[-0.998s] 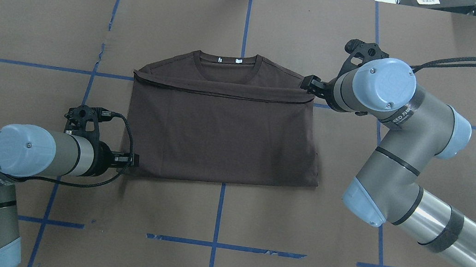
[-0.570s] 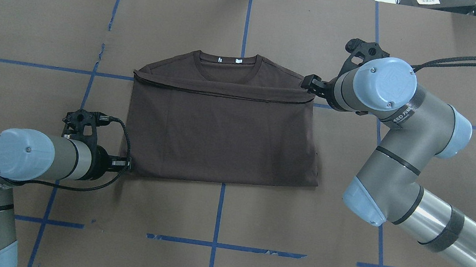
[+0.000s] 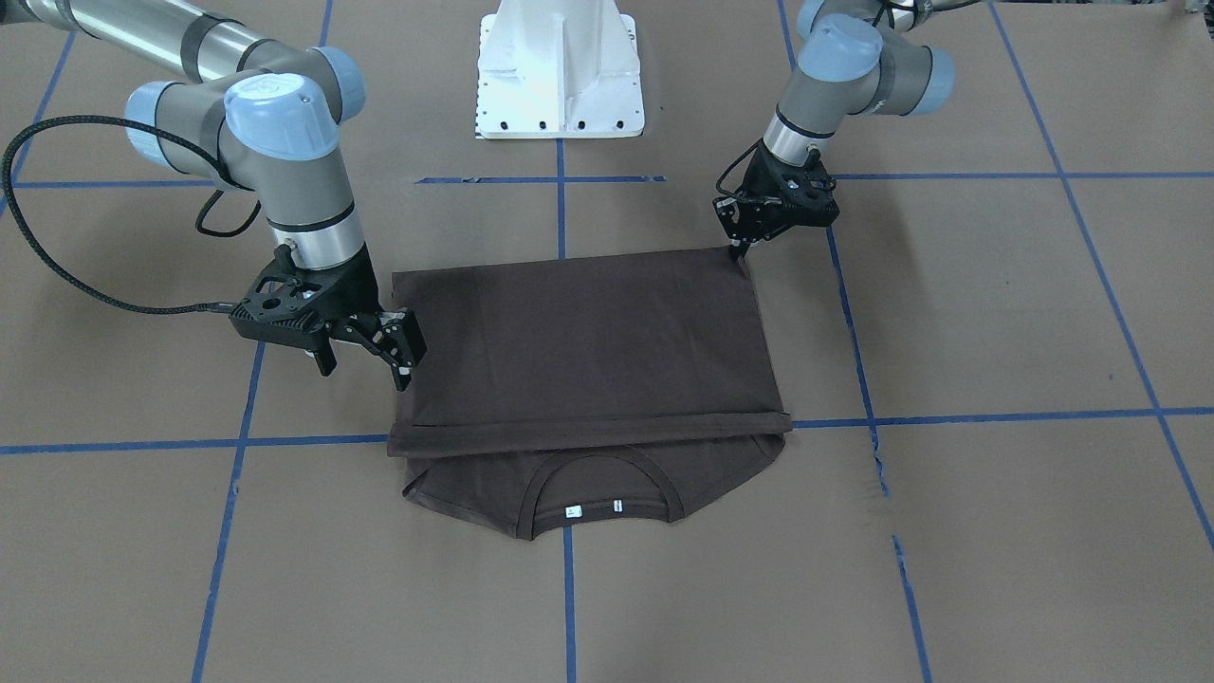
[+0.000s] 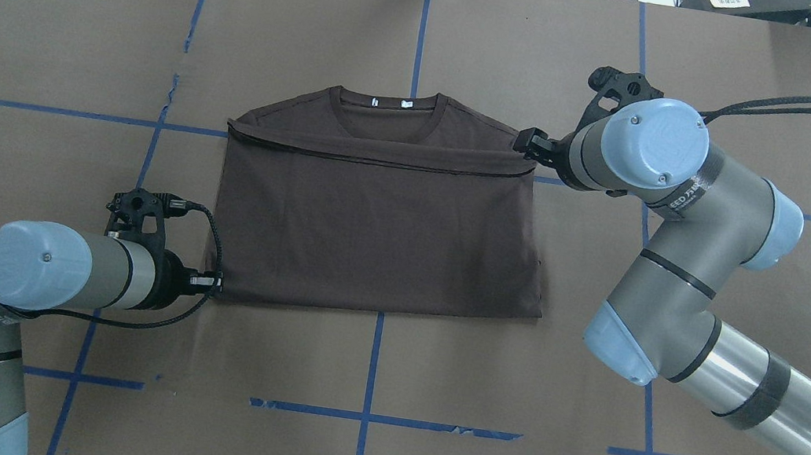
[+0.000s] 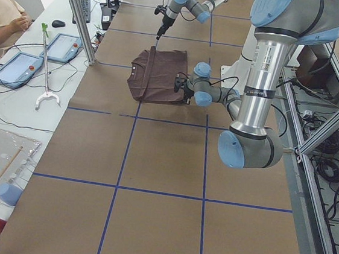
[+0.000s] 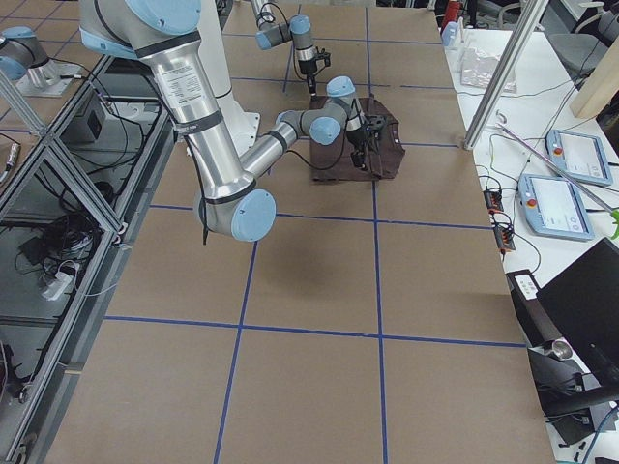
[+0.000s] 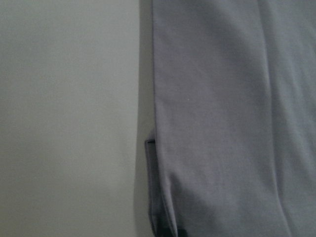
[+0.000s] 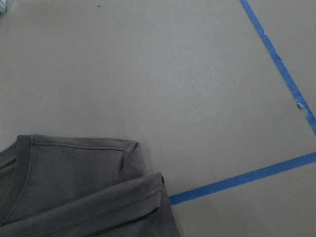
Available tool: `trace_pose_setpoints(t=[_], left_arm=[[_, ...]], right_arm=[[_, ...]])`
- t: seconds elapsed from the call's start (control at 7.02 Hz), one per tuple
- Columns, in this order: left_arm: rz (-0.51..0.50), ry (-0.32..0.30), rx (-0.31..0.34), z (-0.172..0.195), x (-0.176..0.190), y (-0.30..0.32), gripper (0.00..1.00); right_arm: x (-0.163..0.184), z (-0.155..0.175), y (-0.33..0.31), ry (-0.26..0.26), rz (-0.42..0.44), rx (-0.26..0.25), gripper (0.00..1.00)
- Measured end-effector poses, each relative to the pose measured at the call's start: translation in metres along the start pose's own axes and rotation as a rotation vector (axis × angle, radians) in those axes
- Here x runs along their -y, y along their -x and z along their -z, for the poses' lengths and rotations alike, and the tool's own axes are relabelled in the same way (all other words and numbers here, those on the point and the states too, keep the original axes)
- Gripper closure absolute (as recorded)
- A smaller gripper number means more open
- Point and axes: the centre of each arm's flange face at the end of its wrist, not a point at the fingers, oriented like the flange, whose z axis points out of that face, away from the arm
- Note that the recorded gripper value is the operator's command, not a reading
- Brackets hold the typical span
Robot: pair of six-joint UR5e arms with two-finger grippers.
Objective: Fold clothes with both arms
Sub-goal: 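Drag the folded shirt away from the robot with the left gripper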
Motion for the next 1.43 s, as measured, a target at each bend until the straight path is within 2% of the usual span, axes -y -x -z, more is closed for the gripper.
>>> trace_pose_setpoints(t=[0.14,0.29,0.57,0.71,1.0,1.14,1.28,1.43], left_arm=[[-0.035,-0.009,0.005,0.002,0.007,0.003,1.00],[-0.088,-0.048,0.029,0.003,0.034,0.016,1.00],[-0.185,-0.172,0.137,0.002,0.138,0.060,1.00],[-0.203,-0.221,0.195,-0.008,0.199,0.071,1.00],[-0.196,-0.295,0.275,-0.051,0.325,0.072,1.00],[-0.192,-0.332,0.290,-0.066,0.368,0.065,1.00],[-0.197,-0.356,0.304,-0.070,0.392,0.063,0.01],[-0.226,-0.360,0.321,-0.068,0.403,0.070,0.00]], right_arm=[[0.000,-0.001,0.000,0.000,0.000,-0.001,0.00],[0.000,-0.001,0.000,0.000,0.000,-0.001,0.00],[-0.001,0.000,0.001,-0.001,-0.001,0.001,0.00],[-0.001,0.000,0.002,-0.001,-0.002,0.003,0.00],[-0.002,0.003,0.005,-0.001,-0.005,0.010,0.00],[-0.002,0.005,0.007,-0.002,-0.007,0.016,0.00],[-0.003,0.007,0.009,-0.001,-0.008,0.021,0.00],[-0.004,0.008,0.010,0.001,-0.008,0.024,0.00]])
